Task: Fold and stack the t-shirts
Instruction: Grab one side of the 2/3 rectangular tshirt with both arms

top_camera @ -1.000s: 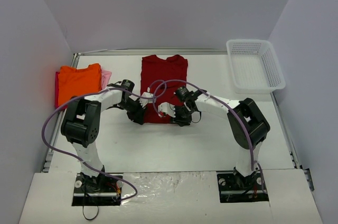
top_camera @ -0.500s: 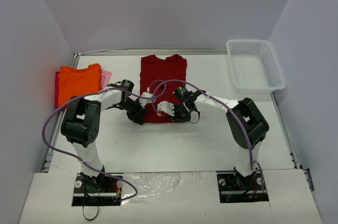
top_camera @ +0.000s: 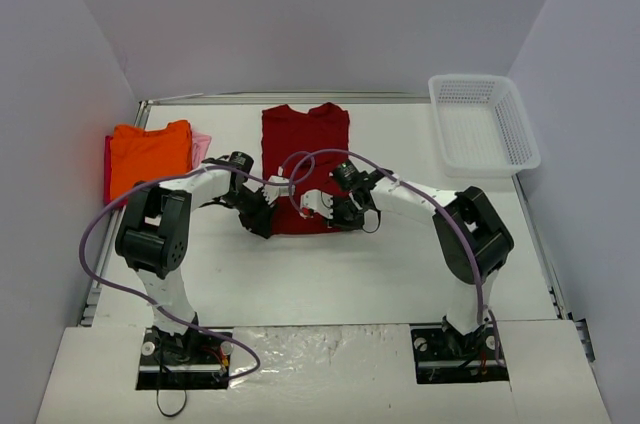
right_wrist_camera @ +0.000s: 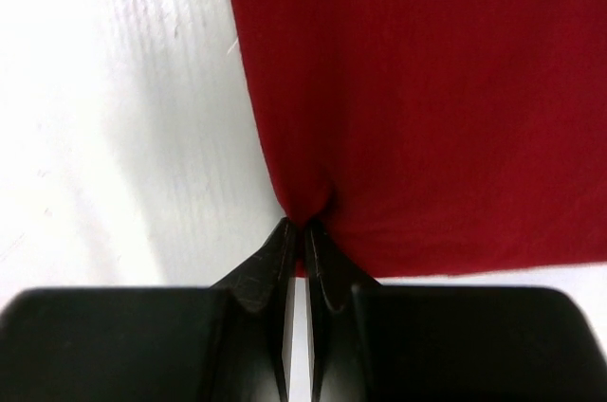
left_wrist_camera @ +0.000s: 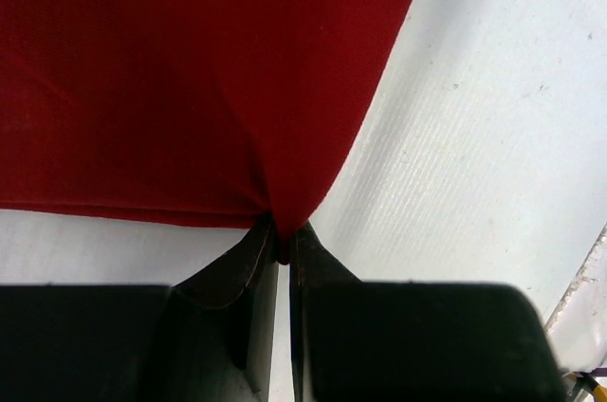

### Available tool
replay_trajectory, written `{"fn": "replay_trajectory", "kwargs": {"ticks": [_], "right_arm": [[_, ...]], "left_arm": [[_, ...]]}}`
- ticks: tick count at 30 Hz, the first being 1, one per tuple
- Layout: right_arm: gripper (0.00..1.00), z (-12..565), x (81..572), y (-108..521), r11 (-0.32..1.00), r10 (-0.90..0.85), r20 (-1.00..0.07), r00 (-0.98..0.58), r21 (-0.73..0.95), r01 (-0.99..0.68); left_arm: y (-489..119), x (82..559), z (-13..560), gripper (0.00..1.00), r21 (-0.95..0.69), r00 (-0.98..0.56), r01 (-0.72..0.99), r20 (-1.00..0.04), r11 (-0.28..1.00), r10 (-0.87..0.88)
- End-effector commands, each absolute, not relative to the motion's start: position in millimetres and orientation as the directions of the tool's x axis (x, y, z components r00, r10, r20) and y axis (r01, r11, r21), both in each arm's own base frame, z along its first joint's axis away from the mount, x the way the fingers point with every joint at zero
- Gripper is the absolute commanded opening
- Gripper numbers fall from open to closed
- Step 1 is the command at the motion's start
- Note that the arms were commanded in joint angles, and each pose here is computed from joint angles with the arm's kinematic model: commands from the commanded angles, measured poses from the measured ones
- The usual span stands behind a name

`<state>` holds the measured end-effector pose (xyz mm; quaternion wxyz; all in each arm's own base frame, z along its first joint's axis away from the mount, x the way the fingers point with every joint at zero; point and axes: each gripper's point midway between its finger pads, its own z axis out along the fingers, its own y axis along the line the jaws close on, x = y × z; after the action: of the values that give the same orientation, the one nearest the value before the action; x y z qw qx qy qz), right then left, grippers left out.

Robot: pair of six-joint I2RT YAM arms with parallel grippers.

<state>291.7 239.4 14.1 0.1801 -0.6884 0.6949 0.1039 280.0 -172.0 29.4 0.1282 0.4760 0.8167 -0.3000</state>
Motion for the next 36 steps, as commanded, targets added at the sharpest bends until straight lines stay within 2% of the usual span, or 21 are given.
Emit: {"fn": "replay_trajectory", "kwargs": {"ticks": [1,11,18,23,24,28,36], "right_arm": [[0.00,43.0,278.2,217.7,0.087,-0.926,-0.375,-0.053,-0.075,-0.993],[0.00,66.6,234.5,200.6,0.081,-0.914,-0.397,-0.088,0.034,-0.996],[0.00,88.6,209.2,195.6,0.046,-0.894,-0.442,-0.070,0.066,-0.997],[0.00,95.9,190.6,187.7,0.011,-0.899,-0.434,-0.059,0.111,-0.994],[0.00,99.0,187.5,187.5,0.003,-0.896,-0.441,-0.054,0.117,-0.993],[0.00,106.7,167.2,184.6,-0.022,-0.893,-0.445,-0.068,0.194,-0.981],[0.00,132.2,151.0,184.6,-0.085,-0.873,-0.486,-0.035,0.224,-0.971]], "left_arm": [[-170.5,271.8,55.0,0.02,-0.356,-0.475,0.876,-0.524,0.325,0.707],[-164.3,246.4,92.7,0.02,-0.279,-0.386,0.921,-0.572,0.270,0.724],[-159.4,205.2,101.1,0.02,-0.284,-0.332,0.937,-0.555,0.202,0.762],[-159.6,175.3,105.4,0.02,-0.301,-0.278,0.945,-0.538,0.127,0.795],[-161.8,169.0,106.3,0.02,-0.292,-0.223,0.954,-0.550,0.064,0.805],[-161.3,146.4,119.1,0.02,-0.342,-0.183,0.940,-0.551,-0.020,0.814],[-159.7,129.9,136.6,0.03,-0.343,-0.122,0.933,-0.589,-0.111,0.799]]}}
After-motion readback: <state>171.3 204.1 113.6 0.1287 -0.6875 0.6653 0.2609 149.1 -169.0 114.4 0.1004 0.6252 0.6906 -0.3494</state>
